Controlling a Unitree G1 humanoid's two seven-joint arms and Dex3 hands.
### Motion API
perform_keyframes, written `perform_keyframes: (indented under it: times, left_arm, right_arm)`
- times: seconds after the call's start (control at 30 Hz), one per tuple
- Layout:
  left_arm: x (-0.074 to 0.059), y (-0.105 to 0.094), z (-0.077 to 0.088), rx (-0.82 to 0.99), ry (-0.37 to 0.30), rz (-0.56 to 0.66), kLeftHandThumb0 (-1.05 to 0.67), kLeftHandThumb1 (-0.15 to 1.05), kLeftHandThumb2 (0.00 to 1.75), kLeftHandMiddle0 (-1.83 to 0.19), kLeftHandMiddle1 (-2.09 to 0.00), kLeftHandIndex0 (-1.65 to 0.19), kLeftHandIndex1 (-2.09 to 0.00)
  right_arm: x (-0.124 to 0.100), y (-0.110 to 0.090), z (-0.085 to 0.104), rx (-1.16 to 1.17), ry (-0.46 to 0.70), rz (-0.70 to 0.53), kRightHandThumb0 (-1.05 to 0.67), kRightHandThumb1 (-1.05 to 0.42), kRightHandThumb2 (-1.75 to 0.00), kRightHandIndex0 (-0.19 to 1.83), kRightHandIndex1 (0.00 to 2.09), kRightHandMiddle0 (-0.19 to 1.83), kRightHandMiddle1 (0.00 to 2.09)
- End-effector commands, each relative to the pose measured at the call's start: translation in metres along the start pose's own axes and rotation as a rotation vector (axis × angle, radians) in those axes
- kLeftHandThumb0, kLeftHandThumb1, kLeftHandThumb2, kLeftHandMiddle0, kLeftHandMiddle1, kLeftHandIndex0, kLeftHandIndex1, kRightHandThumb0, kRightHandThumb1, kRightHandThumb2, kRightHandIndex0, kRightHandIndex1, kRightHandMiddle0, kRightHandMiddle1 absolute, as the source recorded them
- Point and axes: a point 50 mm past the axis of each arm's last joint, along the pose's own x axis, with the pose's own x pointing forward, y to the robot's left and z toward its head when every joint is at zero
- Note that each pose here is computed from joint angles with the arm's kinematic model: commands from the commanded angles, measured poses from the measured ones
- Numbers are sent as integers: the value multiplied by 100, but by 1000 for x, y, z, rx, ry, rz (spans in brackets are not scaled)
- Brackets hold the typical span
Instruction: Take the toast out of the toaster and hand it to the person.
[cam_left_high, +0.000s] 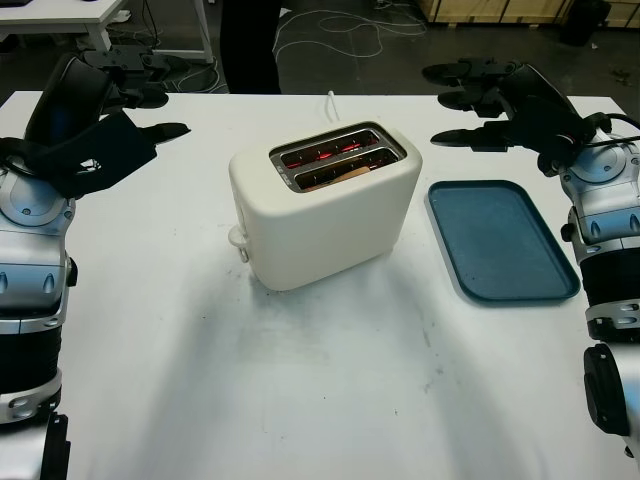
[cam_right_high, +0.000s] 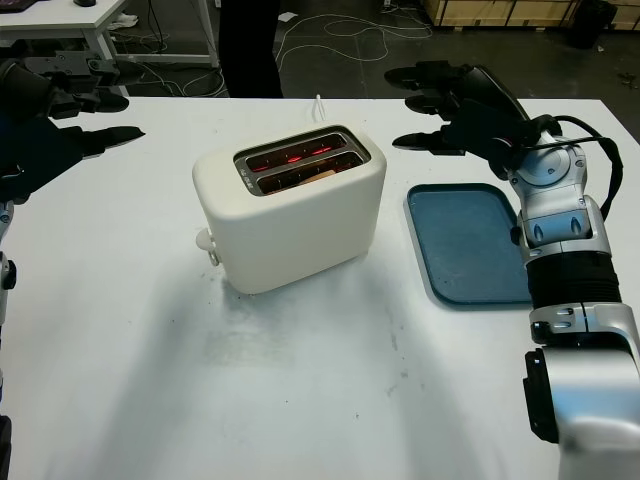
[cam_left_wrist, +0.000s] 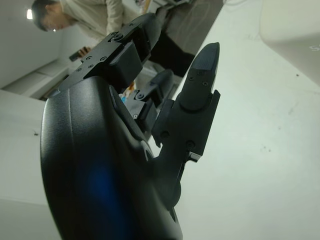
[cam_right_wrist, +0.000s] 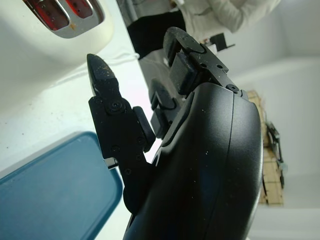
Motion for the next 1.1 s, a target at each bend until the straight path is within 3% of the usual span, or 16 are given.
perform_keyframes:
  times: [0.0,1.07]
  left_arm:
    - [-1,-2,0,11,-4,-11,-27,84,0,-63,-39,-71,-7]
    - [1,-2,-1,6,-21,-12,-33,84,0,-62,-48,-73,-6]
  right_arm:
    - [-3,-3,-1,2,4,-9,-19,-80,0,52,1,51,0]
    - [-2,-1,3,-27,-9,-5,-18,-80,0,54,1,52,1]
